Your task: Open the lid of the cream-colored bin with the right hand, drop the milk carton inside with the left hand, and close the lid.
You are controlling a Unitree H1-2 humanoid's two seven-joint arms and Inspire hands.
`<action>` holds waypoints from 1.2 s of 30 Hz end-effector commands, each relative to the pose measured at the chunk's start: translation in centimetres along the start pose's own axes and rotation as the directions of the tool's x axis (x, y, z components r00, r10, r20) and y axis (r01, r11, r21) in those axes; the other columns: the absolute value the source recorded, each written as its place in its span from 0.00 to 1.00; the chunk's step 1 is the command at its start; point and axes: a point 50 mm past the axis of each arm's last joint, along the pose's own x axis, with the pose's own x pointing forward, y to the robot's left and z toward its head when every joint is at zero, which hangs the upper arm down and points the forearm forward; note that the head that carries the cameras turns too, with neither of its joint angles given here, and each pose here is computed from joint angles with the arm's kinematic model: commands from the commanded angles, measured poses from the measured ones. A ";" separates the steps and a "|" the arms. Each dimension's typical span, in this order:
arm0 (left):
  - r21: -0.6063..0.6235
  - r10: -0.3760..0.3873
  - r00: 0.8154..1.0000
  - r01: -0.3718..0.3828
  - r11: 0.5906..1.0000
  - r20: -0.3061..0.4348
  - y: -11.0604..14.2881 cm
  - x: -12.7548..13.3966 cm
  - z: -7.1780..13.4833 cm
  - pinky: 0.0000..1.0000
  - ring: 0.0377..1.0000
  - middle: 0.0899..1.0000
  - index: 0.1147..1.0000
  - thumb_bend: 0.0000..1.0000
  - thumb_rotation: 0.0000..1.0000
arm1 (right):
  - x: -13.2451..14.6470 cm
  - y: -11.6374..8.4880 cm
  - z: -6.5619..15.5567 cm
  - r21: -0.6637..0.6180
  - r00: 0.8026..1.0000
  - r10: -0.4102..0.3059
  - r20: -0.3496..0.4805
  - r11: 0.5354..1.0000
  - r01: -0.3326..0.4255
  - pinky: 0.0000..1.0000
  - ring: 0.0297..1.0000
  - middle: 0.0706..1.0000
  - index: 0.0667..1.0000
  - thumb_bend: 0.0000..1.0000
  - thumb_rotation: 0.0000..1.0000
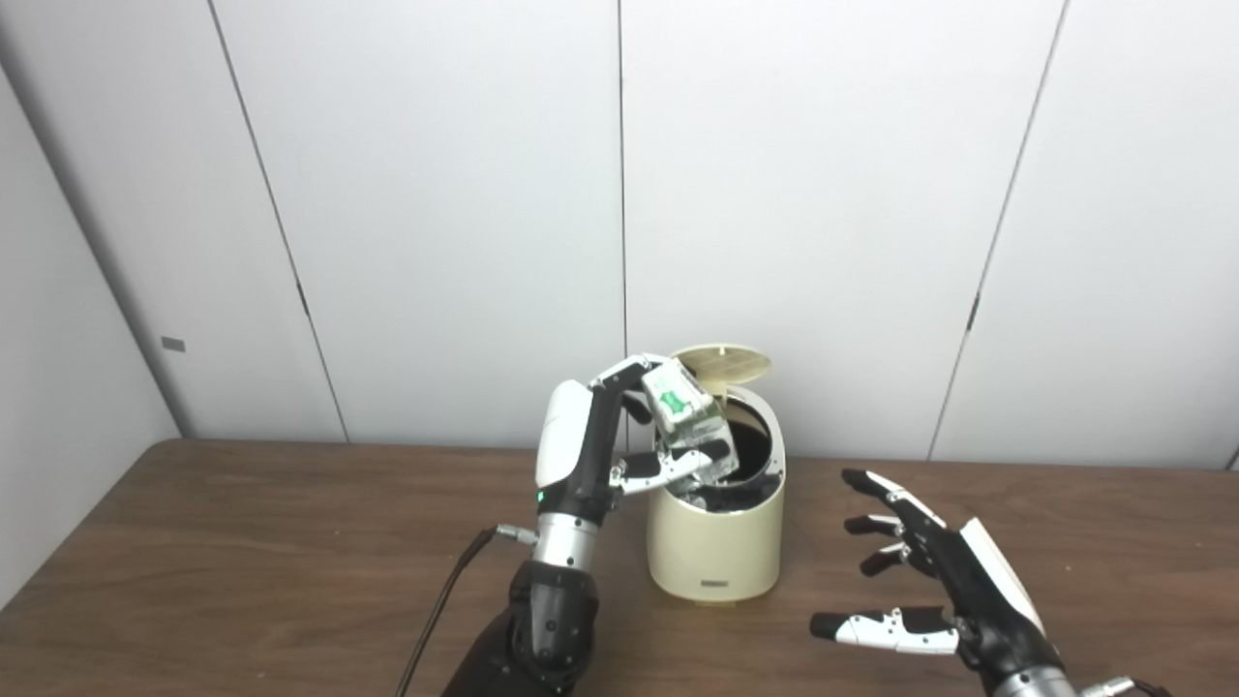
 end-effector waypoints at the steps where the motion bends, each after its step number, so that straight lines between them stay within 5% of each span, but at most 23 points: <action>1: 0.011 0.023 0.999 -0.024 1.000 0.047 0.1 1.4 1.1 0.40 0.53 0.47 0.47 0.53 0.00 | 0.6 -0.7 1.5 0.003 0.997 -0.032 0.077 0.999 0.032 0.56 0.76 0.89 0.85 0.78 0.23; 20: 0.055 0.128 0.992 -0.128 0.990 0.019 -1.0 1.1 0.7 0.39 0.46 0.45 0.42 0.52 0.00 | 0.4 -1.1 1.6 -0.011 0.997 -0.033 0.077 0.999 0.034 0.56 0.75 0.89 0.85 0.78 0.23; 36: 0.157 0.124 0.991 -0.131 0.979 0.053 -1.4 0.3 -0.3 0.40 0.44 0.44 0.42 0.52 0.00 | 0.3 -1.1 1.5 0.005 0.997 -0.028 0.074 1.000 0.028 0.56 0.76 0.89 0.84 0.78 0.24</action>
